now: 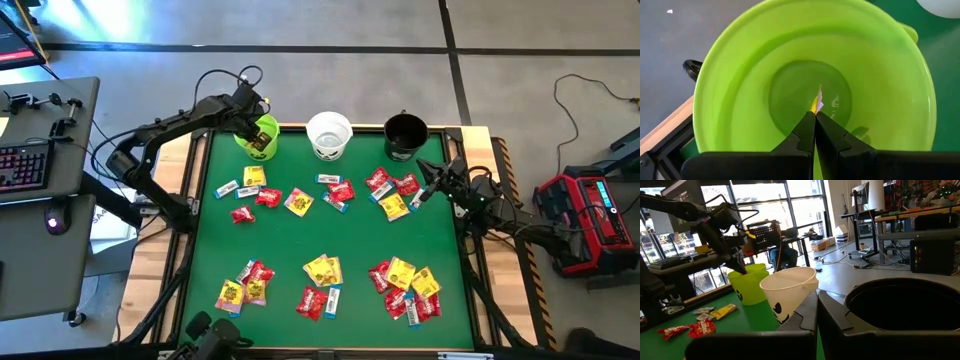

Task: Sort candy by brand, put in halloween buckets
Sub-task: Put the yellow candy into the green bucket

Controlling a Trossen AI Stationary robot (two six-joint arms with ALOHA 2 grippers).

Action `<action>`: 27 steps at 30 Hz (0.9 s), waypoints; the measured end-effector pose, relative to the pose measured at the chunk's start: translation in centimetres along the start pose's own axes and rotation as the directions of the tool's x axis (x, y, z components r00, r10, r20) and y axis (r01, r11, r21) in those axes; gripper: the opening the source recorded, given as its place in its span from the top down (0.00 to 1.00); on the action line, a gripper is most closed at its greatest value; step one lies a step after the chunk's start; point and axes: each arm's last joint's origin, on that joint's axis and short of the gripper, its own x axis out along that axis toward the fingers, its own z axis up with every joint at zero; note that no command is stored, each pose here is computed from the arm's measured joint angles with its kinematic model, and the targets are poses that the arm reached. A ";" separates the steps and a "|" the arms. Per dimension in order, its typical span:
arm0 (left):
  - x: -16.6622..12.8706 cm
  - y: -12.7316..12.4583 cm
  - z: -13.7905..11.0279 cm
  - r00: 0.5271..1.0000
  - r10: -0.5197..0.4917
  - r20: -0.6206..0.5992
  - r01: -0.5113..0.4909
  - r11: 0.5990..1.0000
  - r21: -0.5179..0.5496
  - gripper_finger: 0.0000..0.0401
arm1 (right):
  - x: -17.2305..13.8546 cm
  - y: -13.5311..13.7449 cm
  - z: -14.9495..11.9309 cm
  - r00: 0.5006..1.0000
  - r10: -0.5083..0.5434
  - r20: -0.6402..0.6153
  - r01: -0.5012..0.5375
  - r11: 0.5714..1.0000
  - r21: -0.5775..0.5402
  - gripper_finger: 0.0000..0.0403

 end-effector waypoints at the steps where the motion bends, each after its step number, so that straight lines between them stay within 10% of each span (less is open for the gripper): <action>1: 0.0 0.0 0.0 1.000 -0.002 0.001 0.002 1.000 0.000 1.00 | 0.0 0.0 0.0 1.000 0.000 0.000 0.000 1.000 0.000 1.00; 27: -6.5 -2.8 0.1 0.955 -0.082 0.284 0.073 0.996 0.041 0.68 | 0.0 0.0 0.0 1.000 0.000 0.000 0.000 1.000 0.000 1.00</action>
